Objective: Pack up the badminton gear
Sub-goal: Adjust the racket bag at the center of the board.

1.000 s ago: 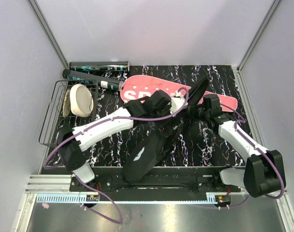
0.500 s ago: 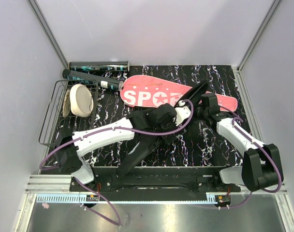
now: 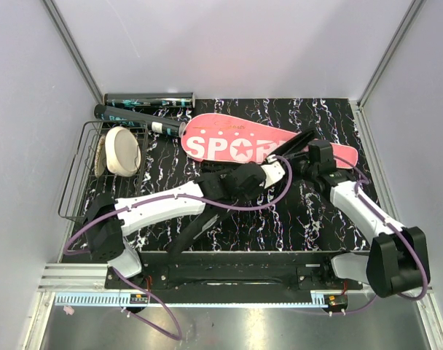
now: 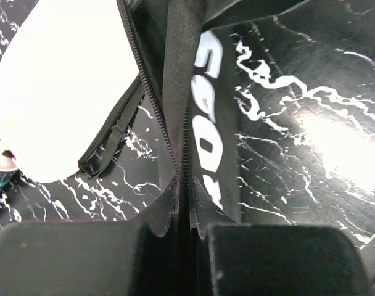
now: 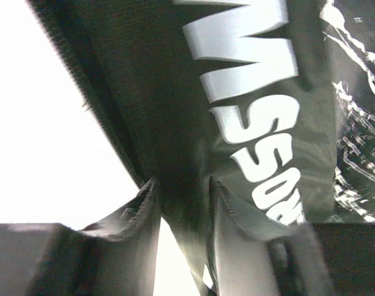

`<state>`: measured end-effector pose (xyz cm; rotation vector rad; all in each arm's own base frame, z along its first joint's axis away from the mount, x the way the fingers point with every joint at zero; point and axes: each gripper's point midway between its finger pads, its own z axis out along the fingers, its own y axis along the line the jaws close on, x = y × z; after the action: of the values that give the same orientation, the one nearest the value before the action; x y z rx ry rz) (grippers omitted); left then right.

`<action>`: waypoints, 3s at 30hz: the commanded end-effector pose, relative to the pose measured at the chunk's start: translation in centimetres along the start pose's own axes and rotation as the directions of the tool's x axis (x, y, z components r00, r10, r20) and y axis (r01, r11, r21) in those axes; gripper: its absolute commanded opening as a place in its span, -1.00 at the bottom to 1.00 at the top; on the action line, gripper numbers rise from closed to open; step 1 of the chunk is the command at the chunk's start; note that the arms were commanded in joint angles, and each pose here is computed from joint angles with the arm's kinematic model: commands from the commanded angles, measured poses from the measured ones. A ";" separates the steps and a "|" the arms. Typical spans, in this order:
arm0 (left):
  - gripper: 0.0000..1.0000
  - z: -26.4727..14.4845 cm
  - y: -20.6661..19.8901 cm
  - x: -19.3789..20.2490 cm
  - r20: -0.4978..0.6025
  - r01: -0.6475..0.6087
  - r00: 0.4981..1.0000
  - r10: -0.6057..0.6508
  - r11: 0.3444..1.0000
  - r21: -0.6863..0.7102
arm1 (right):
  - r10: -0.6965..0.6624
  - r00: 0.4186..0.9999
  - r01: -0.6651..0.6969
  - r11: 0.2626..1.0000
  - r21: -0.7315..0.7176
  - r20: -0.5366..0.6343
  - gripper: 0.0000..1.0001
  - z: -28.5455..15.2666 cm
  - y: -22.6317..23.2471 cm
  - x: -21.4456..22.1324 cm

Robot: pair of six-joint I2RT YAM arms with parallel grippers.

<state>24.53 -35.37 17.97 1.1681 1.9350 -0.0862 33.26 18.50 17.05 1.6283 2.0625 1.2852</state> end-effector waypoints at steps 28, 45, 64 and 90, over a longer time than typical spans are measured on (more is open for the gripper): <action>-1.00 -4.6 6.0 -3.5 0.389 -0.274 0.915 0.101 0.865 0.420 | -0.940 -0.314 0.929 -0.334 -0.160 0.134 0.99 -8.3 4.3 2.5; -1.00 -0.7 5.9 -2.6 0.361 -0.208 0.931 0.053 0.890 0.407 | -0.822 -0.518 0.822 -0.555 -0.127 0.235 0.95 -1.7 0.9 4.3; 0.79 -8.4 15.2 1.2 0.288 0.359 0.891 -0.351 0.933 0.025 | -0.722 -0.644 0.756 -0.652 0.065 0.252 -1.00 -1.4 1.6 1.9; 0.84 0.1 26.2 -0.4 0.391 -0.086 0.920 0.002 0.977 0.196 | -0.590 -0.742 0.652 -0.747 0.135 0.319 -1.00 -4.5 2.0 5.8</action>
<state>42.65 -19.20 23.27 0.9759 1.8373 -0.5108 28.99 20.60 18.40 -1.0287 1.7320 0.2179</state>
